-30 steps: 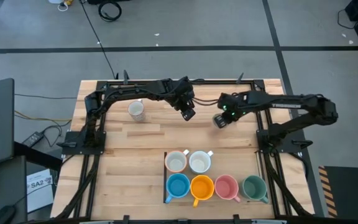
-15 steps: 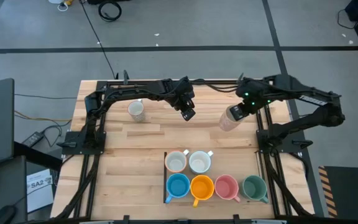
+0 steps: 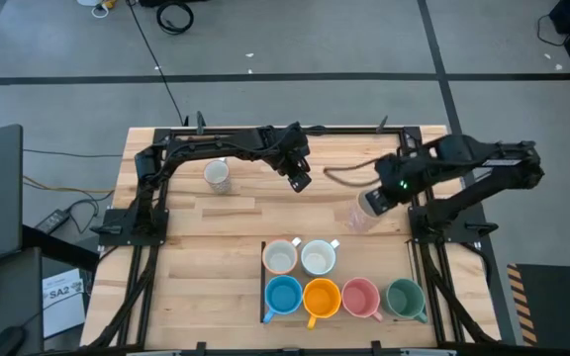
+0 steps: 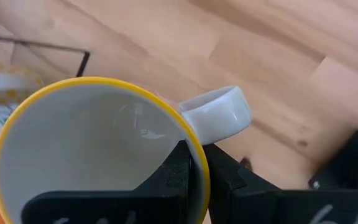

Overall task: Place coffee mugs
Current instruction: Put the orange patterned mug on the shelf, then put the gray patterned mug on the shelf

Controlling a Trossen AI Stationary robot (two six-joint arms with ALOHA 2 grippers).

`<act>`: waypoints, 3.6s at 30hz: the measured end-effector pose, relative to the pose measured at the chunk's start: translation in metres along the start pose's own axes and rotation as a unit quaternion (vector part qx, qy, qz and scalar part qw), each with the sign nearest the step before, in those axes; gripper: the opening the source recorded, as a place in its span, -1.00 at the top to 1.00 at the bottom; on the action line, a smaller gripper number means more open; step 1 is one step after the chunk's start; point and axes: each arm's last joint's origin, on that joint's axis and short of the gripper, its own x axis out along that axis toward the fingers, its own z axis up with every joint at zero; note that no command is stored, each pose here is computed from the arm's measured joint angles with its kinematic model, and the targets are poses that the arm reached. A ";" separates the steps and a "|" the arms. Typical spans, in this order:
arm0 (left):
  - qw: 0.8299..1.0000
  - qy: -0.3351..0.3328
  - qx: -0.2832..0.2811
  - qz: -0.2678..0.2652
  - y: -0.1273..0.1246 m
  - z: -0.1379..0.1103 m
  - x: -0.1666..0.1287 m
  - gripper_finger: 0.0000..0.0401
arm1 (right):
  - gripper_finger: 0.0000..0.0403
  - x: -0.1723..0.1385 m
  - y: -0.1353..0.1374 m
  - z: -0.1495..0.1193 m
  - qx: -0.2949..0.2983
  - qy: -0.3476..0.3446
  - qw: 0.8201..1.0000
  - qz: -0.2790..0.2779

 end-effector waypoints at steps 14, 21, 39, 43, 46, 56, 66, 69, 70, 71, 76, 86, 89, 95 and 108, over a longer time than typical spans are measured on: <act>1.000 -0.001 0.004 0.006 -0.003 -0.001 0.001 0.36 | 0.84 0.030 0.036 -0.038 -0.001 0.036 0.998 -0.042; 1.000 0.000 0.021 0.004 -0.006 -0.002 0.001 0.36 | 0.84 0.045 0.050 -0.047 -0.021 0.034 0.998 -0.053; 0.999 0.000 0.032 0.001 -0.015 -0.005 0.002 0.36 | 0.83 0.060 0.067 -0.063 -0.051 0.031 0.997 -0.044; 0.999 0.000 0.032 0.001 -0.015 -0.005 0.002 0.36 | 0.78 0.060 0.067 -0.063 -0.051 0.031 0.997 -0.041; 0.999 -0.001 0.032 0.001 -0.015 -0.005 0.002 0.36 | 0.75 0.060 0.068 -0.063 -0.050 0.034 0.997 -0.036; 0.999 -0.001 0.032 0.001 -0.015 -0.004 0.002 0.36 | 0.73 0.060 0.069 -0.063 -0.052 0.042 0.997 -0.030; 0.999 -0.001 0.032 0.001 -0.015 -0.004 0.002 0.36 | 0.55 0.060 0.070 -0.063 -0.052 0.042 0.998 -0.023; 0.999 -0.002 0.032 0.001 -0.015 -0.004 0.002 0.36 | 0.44 0.060 0.071 -0.063 -0.052 0.043 0.997 -0.022; 0.999 -0.001 0.032 0.001 -0.015 -0.004 0.002 0.36 | 0.40 0.060 0.071 -0.063 -0.052 0.044 0.997 -0.022; 0.999 -0.002 0.032 0.001 -0.015 -0.004 0.002 0.36 | 0.37 0.060 0.071 -0.063 -0.052 0.044 0.997 -0.022; 0.999 -0.001 0.032 0.001 -0.015 -0.004 0.002 0.36 | 0.24 0.060 0.070 -0.063 -0.053 0.043 0.997 -0.022; 0.999 -0.002 0.032 0.001 -0.015 -0.004 0.002 0.36 | 0.23 0.059 0.070 -0.063 -0.077 0.054 0.995 -0.018; 0.999 -0.002 0.032 0.001 -0.015 -0.004 0.002 0.36 | 0.23 0.056 0.068 -0.063 -0.077 0.054 0.996 -0.013; 0.999 -0.002 0.032 0.001 -0.015 -0.004 0.002 0.36 | 0.23 0.044 0.063 -0.062 -0.075 0.051 0.996 0.007; 0.999 -0.002 0.051 0.001 -0.015 -0.004 0.002 0.36 | 0.23 0.001 0.034 -0.051 -0.096 -0.031 0.992 0.072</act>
